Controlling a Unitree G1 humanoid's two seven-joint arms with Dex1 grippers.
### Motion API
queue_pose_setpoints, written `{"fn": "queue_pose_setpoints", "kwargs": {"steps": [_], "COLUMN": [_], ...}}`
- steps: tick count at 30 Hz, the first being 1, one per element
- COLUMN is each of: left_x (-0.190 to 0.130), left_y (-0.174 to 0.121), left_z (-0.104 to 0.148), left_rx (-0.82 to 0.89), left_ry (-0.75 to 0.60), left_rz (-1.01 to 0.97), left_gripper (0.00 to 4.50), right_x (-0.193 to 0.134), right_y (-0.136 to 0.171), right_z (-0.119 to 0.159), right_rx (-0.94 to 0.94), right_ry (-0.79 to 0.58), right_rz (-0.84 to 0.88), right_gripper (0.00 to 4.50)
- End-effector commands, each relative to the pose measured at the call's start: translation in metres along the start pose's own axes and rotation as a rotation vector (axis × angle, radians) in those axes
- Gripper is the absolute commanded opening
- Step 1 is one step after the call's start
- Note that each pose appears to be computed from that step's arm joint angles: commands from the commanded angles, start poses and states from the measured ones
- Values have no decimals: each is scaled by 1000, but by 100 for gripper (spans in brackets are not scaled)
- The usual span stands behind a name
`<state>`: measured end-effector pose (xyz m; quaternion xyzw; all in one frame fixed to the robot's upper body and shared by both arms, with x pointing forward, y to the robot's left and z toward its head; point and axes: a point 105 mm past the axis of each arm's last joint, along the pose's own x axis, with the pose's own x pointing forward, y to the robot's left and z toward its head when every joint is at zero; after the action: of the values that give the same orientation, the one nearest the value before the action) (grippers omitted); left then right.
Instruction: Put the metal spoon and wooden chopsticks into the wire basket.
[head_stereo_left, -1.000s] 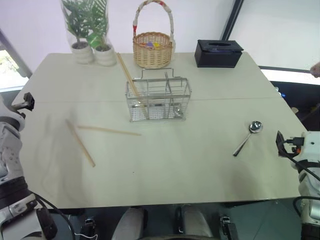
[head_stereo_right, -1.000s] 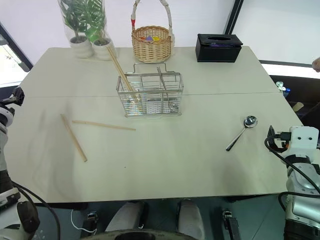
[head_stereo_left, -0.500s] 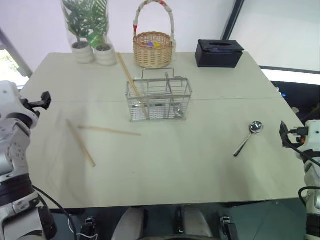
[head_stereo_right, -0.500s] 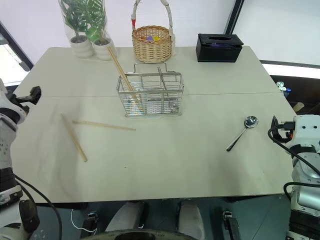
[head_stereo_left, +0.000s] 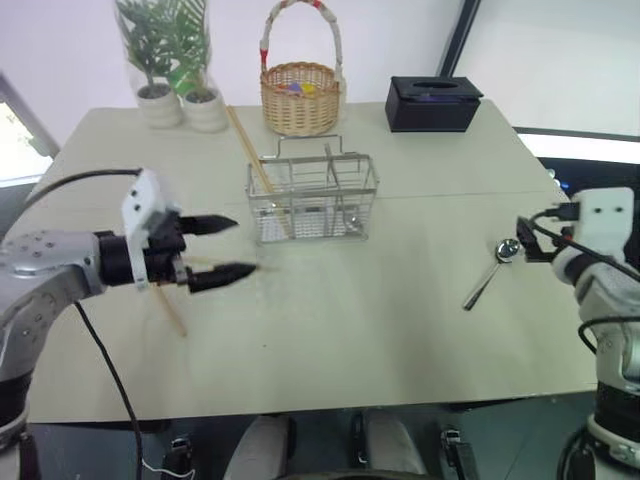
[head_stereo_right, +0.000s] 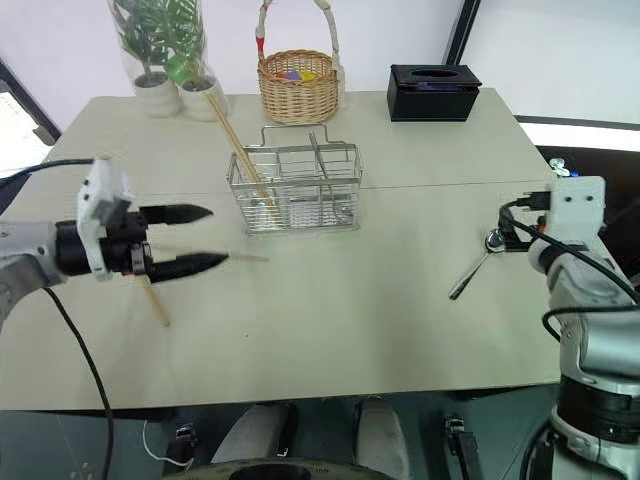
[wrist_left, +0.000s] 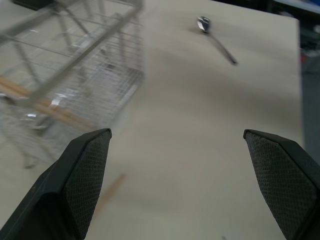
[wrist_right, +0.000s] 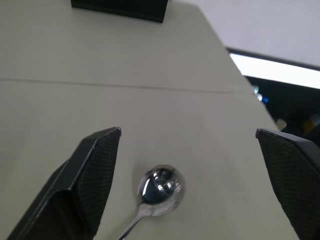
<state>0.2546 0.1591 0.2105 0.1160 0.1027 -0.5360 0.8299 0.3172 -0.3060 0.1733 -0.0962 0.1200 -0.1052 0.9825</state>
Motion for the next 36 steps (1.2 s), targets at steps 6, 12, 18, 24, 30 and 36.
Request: {"fn": "queue_pose_setpoints", "kwargs": {"steps": [6,12,18,24,30,36], "left_x": [4,2,0,1,2,3], "left_y": [8,7,8,6,1,1], "left_z": [14,13,15,14,15,17], "left_rx": [58,61,68,67,70,79], "left_ry": [-44,-48,-48,-43,-39,-34], "left_rz": [41,65,84,80,42,35], "left_gripper": [447,447,447,447,447,450], "right_x": [10,13,12,11,12,11], "right_y": [1,6,5,13,21,30], "right_z": [8,-11,-31,-46,-59,-72], "right_rx": [178,314,340,404,468,475], "right_ry": [229,398,468,509,559,599], "right_rz": [-91,-138,-196,-208,-211,-200], "right_gripper": [450,450,450,450,450,313]}}
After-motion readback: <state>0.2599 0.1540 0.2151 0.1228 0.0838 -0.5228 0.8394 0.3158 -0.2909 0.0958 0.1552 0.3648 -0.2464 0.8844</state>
